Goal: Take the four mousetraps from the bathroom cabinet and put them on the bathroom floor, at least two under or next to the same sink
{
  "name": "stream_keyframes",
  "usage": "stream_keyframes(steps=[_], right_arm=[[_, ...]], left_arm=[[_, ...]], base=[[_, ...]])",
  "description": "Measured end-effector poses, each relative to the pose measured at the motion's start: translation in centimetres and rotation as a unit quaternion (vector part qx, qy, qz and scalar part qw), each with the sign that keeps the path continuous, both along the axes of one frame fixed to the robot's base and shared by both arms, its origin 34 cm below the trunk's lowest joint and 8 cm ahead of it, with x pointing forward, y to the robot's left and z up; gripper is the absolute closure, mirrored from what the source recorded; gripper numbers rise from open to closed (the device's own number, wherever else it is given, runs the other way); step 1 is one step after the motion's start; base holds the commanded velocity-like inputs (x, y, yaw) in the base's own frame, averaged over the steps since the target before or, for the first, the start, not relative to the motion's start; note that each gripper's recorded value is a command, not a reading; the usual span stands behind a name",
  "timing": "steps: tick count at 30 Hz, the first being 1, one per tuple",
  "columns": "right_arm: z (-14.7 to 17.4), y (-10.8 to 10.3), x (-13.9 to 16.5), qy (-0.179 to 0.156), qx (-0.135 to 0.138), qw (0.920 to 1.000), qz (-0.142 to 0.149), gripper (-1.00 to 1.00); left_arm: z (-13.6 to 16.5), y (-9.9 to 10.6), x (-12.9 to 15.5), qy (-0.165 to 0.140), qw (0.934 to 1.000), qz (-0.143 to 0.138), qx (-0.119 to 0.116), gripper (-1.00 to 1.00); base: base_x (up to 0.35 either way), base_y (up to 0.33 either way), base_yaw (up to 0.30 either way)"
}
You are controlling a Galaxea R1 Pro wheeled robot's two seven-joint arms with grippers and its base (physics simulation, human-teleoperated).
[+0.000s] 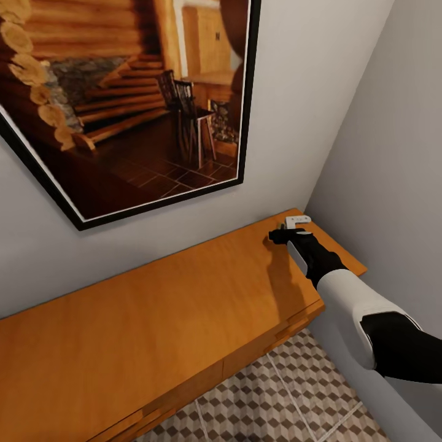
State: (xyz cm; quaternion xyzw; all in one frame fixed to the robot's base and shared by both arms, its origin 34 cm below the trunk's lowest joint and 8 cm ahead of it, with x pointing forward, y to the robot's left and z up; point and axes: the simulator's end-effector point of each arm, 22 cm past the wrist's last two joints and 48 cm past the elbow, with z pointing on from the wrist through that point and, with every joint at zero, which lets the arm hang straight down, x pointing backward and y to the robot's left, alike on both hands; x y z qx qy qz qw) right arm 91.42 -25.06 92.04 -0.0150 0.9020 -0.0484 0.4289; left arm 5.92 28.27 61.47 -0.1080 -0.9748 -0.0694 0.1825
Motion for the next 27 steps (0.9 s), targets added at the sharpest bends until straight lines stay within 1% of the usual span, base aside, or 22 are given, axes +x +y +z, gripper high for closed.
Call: stream_keyframes(steps=[8, 27], right_arm=[[-0.48, 0.04, -0.4, 0.014, 0.0, 0.9999, -0.001, -1.0], [-0.56, 0.02, -0.48, 0.017, -0.001, 0.9999, -0.001, -1.0]], left_arm=[[0.0, 0.0, 0.0, 0.0, 1.0, 0.0, 0.0, 1.0], [-0.01, -0.01, 0.02, 0.0, 1.0, 0.0, 0.0, 1.0]], base=[[0.0, 0.0, 0.0], [0.0, 0.0, 0.0]])
